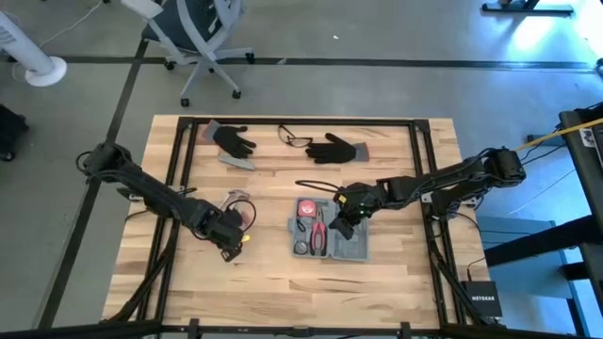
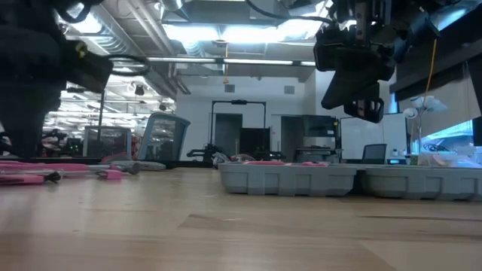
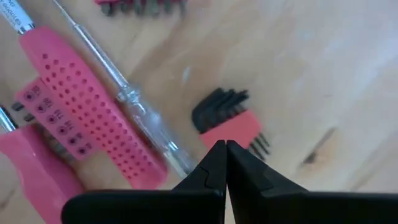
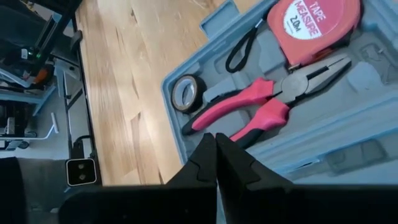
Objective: Prefit tool cases
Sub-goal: Put the orange Allen wrench set into the gray prefit tool case
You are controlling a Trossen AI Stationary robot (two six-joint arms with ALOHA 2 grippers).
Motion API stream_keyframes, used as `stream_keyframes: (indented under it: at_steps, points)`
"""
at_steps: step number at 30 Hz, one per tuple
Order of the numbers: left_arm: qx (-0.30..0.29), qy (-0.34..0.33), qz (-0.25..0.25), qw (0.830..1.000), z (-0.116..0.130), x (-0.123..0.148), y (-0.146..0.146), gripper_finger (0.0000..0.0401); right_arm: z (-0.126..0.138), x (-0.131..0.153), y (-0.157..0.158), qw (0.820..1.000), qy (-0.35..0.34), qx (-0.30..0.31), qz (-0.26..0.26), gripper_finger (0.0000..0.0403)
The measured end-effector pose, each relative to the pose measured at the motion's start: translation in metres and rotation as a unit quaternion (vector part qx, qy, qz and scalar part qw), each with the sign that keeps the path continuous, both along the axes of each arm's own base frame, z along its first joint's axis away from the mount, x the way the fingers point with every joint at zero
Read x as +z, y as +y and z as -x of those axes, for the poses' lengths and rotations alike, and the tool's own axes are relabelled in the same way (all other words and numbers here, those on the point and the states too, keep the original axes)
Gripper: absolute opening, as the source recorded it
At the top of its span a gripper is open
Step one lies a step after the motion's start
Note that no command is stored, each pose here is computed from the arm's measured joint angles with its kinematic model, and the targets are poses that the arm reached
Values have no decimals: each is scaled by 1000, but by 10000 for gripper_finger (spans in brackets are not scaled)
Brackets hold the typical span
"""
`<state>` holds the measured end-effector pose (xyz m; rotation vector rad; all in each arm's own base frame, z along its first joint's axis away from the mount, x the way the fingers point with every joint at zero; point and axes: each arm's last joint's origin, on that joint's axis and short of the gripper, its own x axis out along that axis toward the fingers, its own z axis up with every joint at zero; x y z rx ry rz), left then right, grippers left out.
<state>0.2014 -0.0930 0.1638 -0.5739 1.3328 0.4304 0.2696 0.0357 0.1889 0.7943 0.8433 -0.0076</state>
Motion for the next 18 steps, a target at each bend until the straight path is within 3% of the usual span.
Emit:
stream_keyframes:
  at_steps: [6,18]
  points:
    - [-22,-37,-10,999,-10,-2,2,0,0,0,0,1000,2,-4,-5,0]
    - [-25,-29,-43,998,-11,-6,5,0,0,0,-1,1000,5,-18,-5,0]
